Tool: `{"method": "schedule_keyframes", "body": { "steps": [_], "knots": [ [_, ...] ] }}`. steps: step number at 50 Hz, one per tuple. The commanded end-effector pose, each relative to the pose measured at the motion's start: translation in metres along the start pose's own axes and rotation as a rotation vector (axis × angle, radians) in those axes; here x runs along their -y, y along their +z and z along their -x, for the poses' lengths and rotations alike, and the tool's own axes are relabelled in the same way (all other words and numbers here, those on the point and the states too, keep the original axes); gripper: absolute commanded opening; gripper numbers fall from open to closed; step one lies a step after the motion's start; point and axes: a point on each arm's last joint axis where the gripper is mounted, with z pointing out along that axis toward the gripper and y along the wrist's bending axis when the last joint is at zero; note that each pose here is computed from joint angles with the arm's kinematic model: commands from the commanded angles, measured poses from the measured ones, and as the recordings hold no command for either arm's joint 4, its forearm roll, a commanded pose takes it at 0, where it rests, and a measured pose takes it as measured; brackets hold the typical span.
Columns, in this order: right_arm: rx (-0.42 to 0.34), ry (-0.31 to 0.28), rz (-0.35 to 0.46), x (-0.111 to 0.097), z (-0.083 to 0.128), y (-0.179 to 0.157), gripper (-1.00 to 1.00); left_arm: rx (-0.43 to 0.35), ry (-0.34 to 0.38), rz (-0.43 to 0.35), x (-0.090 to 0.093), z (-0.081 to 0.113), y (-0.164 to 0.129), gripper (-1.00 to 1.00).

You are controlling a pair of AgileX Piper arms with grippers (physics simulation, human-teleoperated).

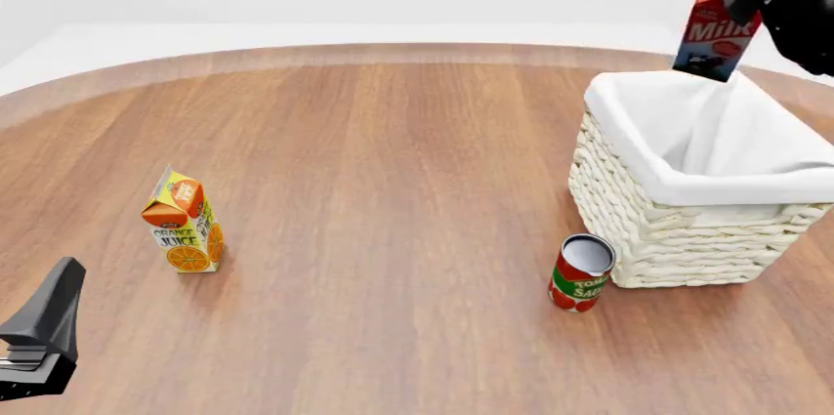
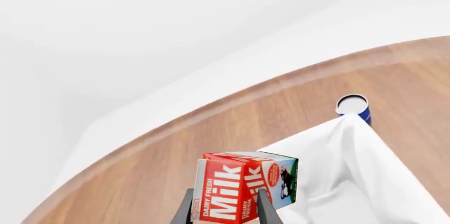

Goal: Pick the milk and place it in the basket.

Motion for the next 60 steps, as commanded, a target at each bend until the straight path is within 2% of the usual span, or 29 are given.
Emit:
{"method": "schedule_keyframes", "body": {
  "steps": [1, 20, 46, 60],
  "knots": [
    [0.032, 0.012, -0.022, 0.010, 0.000, 0.003, -1.00, 0.000, 0.000, 0.000, 0.000, 0.000, 0.000, 1.00],
    [0.005, 0.026, -0.061, 0.024, -0.014, 0.019, -1.00, 0.000, 0.000, 0.000, 0.000, 0.000, 0.000, 1.00],
    [-0.009, 0.028, -0.089, 0.035, -0.022, 0.033, -1.00, 0.000, 0.000, 0.000, 0.000, 0.000, 0.000, 1.00],
    [-0.028, 0.044, -0.116, 0.047, -0.035, 0.043, -1.00, 0.000, 0.000, 0.000, 0.000, 0.000, 0.000, 1.00]
  ]
}}
